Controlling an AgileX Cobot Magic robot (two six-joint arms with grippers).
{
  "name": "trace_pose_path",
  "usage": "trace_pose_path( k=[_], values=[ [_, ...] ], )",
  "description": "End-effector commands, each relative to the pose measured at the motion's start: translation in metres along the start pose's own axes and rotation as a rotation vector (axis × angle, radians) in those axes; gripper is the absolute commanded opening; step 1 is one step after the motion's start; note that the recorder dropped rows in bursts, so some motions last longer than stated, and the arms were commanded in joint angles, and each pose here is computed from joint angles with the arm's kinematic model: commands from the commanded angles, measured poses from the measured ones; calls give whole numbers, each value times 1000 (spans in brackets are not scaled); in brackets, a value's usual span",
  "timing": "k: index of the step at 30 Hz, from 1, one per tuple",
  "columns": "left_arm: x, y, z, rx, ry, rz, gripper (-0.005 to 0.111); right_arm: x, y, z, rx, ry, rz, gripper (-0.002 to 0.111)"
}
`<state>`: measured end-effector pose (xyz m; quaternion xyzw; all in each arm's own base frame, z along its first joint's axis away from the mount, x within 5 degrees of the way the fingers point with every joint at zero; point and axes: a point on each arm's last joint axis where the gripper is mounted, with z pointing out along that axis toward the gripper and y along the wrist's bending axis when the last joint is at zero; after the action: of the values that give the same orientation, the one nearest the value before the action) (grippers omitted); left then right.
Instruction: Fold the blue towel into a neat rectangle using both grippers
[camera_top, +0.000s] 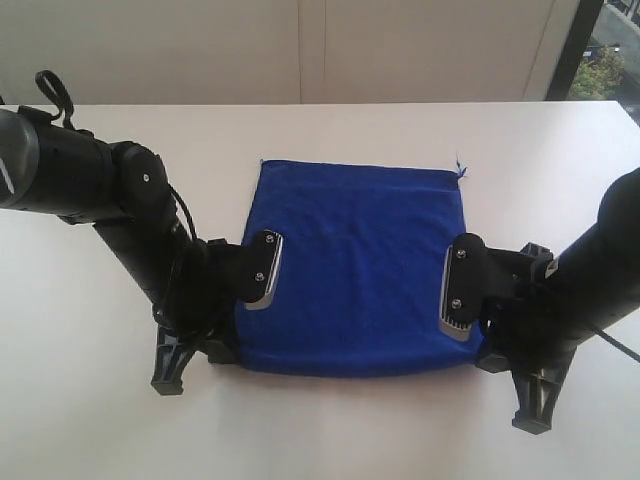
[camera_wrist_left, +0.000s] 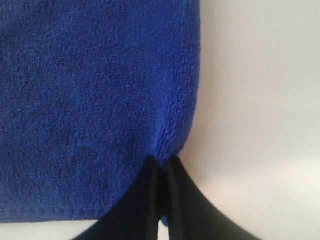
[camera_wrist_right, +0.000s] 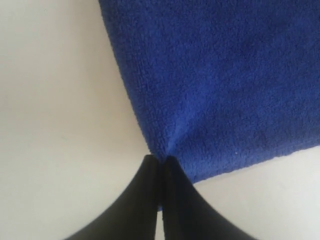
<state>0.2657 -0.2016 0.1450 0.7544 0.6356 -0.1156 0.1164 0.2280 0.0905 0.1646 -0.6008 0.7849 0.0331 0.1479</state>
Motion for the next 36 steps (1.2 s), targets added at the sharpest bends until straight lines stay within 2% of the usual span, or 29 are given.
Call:
trace_pose_path(
  k=[1,6,12,17,22,27,31,36],
  values=[
    [4,-9,8,100,14,-14,0,1,1,0,-4,1,4,0],
    [1,-17,-3,152,8,-11,0,1,2,0,-8,2,4,0],
    [-1,-33,-29,248,35,-9,0,3,9,-2,-86,29,3,0],
    [-3,-36,-43,216,37,-14,0,2,12,-15,-75,5,15,0],
    [-3,-36,-43,210,36,-15,0,-1,13,-26,-38,-33,18,0],
    [-5,-32,-49,179,49,-49,0,-5,7,-33,55,-75,14,0],
    [-9,-25,-66,105,64,-99,0,-10,1,-40,94,-97,9,0],
    [-15,-12,-80,2,65,-110,0,-18,-13,-48,203,-146,13,0]
  ],
)
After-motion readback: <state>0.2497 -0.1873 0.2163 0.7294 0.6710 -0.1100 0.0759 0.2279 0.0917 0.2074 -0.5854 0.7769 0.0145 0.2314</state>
